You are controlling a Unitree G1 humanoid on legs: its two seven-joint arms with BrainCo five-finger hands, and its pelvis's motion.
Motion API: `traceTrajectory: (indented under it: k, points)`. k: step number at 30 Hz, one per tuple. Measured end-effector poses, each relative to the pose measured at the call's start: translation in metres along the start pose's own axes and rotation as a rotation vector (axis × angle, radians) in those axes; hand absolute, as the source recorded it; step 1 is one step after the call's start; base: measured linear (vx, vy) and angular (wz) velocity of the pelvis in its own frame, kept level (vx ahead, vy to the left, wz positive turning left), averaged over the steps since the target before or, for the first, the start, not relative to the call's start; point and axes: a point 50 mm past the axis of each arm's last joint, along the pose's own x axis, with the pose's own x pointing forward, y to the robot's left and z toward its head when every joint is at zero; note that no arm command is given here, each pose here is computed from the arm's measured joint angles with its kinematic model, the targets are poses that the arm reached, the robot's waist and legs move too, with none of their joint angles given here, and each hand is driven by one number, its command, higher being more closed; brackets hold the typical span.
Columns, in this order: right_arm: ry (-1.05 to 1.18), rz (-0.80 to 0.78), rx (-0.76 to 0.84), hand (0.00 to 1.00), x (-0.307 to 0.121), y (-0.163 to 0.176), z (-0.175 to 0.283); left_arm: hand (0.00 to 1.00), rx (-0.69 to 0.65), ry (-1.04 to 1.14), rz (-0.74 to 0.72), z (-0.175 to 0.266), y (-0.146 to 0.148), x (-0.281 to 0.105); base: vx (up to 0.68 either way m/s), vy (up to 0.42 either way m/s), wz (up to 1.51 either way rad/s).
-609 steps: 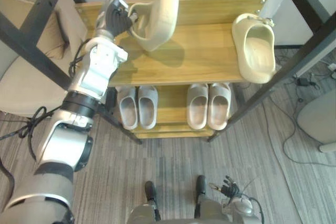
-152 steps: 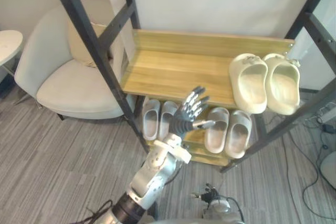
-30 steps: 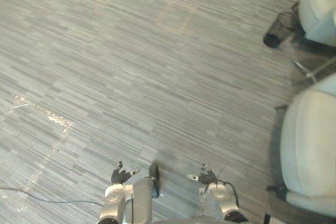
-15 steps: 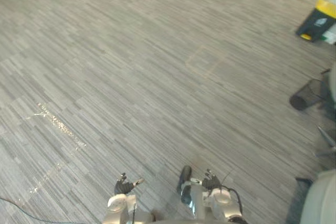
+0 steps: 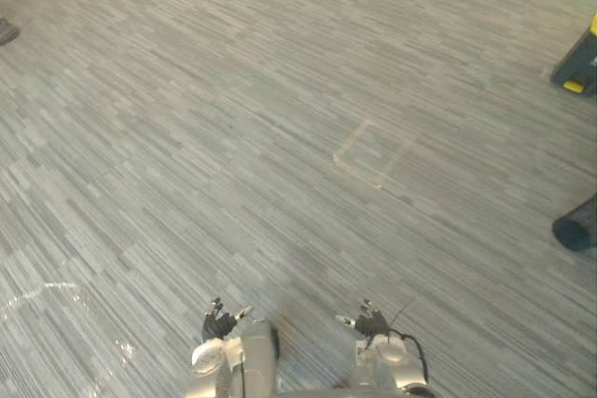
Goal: Organize the slippers on the shoe rack
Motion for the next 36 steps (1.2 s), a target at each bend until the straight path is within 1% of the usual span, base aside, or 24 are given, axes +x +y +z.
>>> traceTrajectory:
  k: [3,6,9,13,19,23,28,32,34,36]
  points:
    - [-0.01,-0.025,0.029,0.0,0.001,-0.005,0.003,0.0,0.017,0.01,0.009,-0.002,0.005,0.001,0.61,0.311,-0.23]
    - [0.007,-0.03,0.041,0.0,-0.001,-0.008,-0.003,0.0,0.055,0.053,-0.012,-0.009,0.0,0.002,0.55,0.27,-0.13]
    - [0.014,-0.027,0.041,0.0,-0.003,-0.008,-0.008,0.0,0.054,0.061,-0.032,-0.01,-0.007,0.002,0.45,0.149,-0.21]
    - [0.012,-0.027,0.038,0.0,-0.002,-0.01,-0.008,0.0,0.066,0.094,-0.036,-0.015,-0.009,0.003,0.4,0.033,-0.3]
    - [0.024,-0.005,-0.009,0.0,0.001,-0.008,-0.006,0.0,0.126,0.097,-0.064,-0.015,-0.012,0.004,0.57,-0.11,0.24]
    - [0.012,0.017,-0.019,0.0,0.001,-0.001,-0.002,0.0,0.067,0.152,-0.009,-0.033,-0.002,-0.004,0.62,-0.151,-0.59]
    - [0.014,0.023,-0.024,0.0,0.0,0.001,-0.002,0.0,0.066,0.083,0.015,-0.019,0.009,-0.002,0.62,0.031,-0.98]
    - [-0.011,0.01,-0.019,0.0,0.001,0.0,0.004,0.0,0.048,0.033,0.011,-0.011,0.006,-0.002,0.62,0.208,-0.88]
    - [0.003,-0.001,-0.018,0.0,0.0,-0.001,0.0,0.0,0.018,0.038,0.008,-0.012,0.003,-0.003,0.57,0.338,-0.87]
    - [0.015,0.004,-0.028,0.0,-0.001,0.0,-0.004,0.0,0.022,0.036,0.015,-0.011,0.006,-0.002,0.58,0.358,-0.87]
